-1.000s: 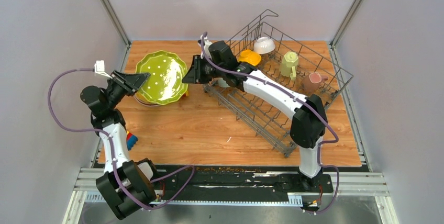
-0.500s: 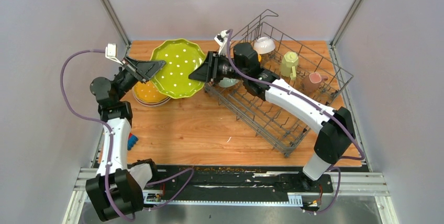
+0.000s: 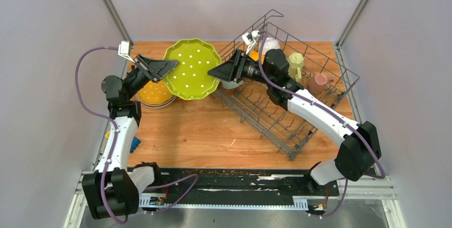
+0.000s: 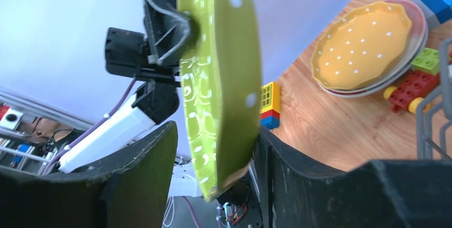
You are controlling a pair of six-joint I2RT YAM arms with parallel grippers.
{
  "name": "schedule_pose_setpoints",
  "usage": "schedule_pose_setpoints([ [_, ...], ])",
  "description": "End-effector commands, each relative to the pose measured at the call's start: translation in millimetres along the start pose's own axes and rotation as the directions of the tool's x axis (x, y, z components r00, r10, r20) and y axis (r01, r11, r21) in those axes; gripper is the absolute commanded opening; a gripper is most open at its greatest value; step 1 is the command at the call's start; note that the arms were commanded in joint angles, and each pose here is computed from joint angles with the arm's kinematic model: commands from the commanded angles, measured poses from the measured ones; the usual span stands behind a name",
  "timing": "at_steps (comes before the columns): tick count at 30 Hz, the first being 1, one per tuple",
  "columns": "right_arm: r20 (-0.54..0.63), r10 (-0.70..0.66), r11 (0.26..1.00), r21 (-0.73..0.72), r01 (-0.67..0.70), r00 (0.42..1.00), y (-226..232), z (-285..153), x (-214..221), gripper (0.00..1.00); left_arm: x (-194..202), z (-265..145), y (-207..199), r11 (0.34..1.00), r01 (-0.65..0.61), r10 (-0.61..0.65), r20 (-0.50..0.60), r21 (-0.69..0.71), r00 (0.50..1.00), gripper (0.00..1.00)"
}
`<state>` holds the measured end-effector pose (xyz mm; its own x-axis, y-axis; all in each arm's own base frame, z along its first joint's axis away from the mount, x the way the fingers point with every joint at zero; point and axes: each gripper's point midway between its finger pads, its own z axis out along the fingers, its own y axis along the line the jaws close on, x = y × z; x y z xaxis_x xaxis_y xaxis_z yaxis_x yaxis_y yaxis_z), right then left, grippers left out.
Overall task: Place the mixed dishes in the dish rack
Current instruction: Pick up the plate at the center of the board.
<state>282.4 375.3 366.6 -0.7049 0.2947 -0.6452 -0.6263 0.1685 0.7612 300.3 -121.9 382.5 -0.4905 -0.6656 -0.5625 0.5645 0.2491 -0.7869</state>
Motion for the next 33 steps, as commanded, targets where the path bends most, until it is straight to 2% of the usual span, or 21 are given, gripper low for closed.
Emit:
schedule_pose_setpoints([
  [1,0.024,-0.039,0.992,-0.119,0.042,0.999,38.4,-10.1,-9.8,0.55,-21.5,10.0,-30.9,0.994,-0.060,0.050,0.102,0.094,0.994,0.00],
  [6,0.023,-0.002,0.996,-0.093,0.004,1.000,31.2,-8.3,-8.3,0.50,-11.0,24.6,-31.3,0.991,-0.031,0.020,0.079,0.130,0.997,0.00],
  [12,0.082,-0.030,0.999,-0.020,0.032,0.996,23.7,-13.1,-17.5,0.28,-4.8,32.0,-27.0,0.991,-0.018,0.009,0.066,0.135,0.998,0.00],
  [16,0.141,-0.048,0.999,0.031,0.044,0.989,19.3,-21.8,-24.2,0.01,-3.4,33.1,-17.4,0.993,-0.012,0.004,0.067,0.118,0.998,0.00],
  [19,0.180,-0.073,0.996,0.070,0.061,0.981,17.1,-29.3,-29.2,0.00,7.6,39.1,-14.1,0.992,0.000,-0.004,0.028,0.123,1.000,0.00],
  [20,0.190,-0.084,0.994,0.086,0.069,0.978,16.3,-31.6,-30.9,0.00,10.7,40.6,-14.0,0.992,-0.006,0.004,0.020,0.126,1.000,0.04],
  [21,0.199,-0.101,0.991,0.104,0.081,0.975,15.6,-34.1,-33.1,0.00,12.8,42.0,-10.6,0.993,0.001,-0.002,0.012,0.118,1.000,0.17],
  [23,0.221,-0.127,0.986,0.136,0.098,0.967,14.3,-40.8,-36.6,0.00,16.3,43.9,-7.2,0.994,-0.005,0.006,-0.005,0.109,1.000,0.37],
  [24,0.239,-0.137,0.983,0.155,0.101,0.961,12.9,-45.4,-38.9,0.00,17.5,45.1,-7.3,0.994,-0.019,0.020,-0.013,0.111,1.000,0.43],
  [25,0.257,-0.146,0.980,0.172,0.103,0.955,11.8,-49.9,-40.9,0.00,19.8,45.3,-4.6,0.995,-0.014,0.017,-0.028,0.100,0.999,0.53],
  [28,0.317,-0.177,0.968,0.227,0.107,0.932,13.8,-67.4,-50.4,0.00,22.7,47.5,-0.6,0.995,-0.043,0.048,-0.057,0.085,0.997,0.67],
  [29,0.332,-0.192,0.963,0.247,0.111,0.923,14.5,-73.5,-53.3,0.00,24.8,47.5,2.3,0.997,-0.035,0.040,-0.069,0.073,0.997,0.76],
  [31,0.366,-0.219,0.949,0.295,0.110,0.904,14.3,-86.5,-59.8,0.00,26.4,47.5,5.9,0.998,-0.041,0.045,-0.077,0.056,0.996,0.88],
  [33,0.396,-0.248,0.935,0.336,0.112,0.884,15.3,-99.9,-65.5,0.00,27.5,47.4,11.7,0.998,-0.058,0.061,-0.082,0.035,0.995,0.95],
])
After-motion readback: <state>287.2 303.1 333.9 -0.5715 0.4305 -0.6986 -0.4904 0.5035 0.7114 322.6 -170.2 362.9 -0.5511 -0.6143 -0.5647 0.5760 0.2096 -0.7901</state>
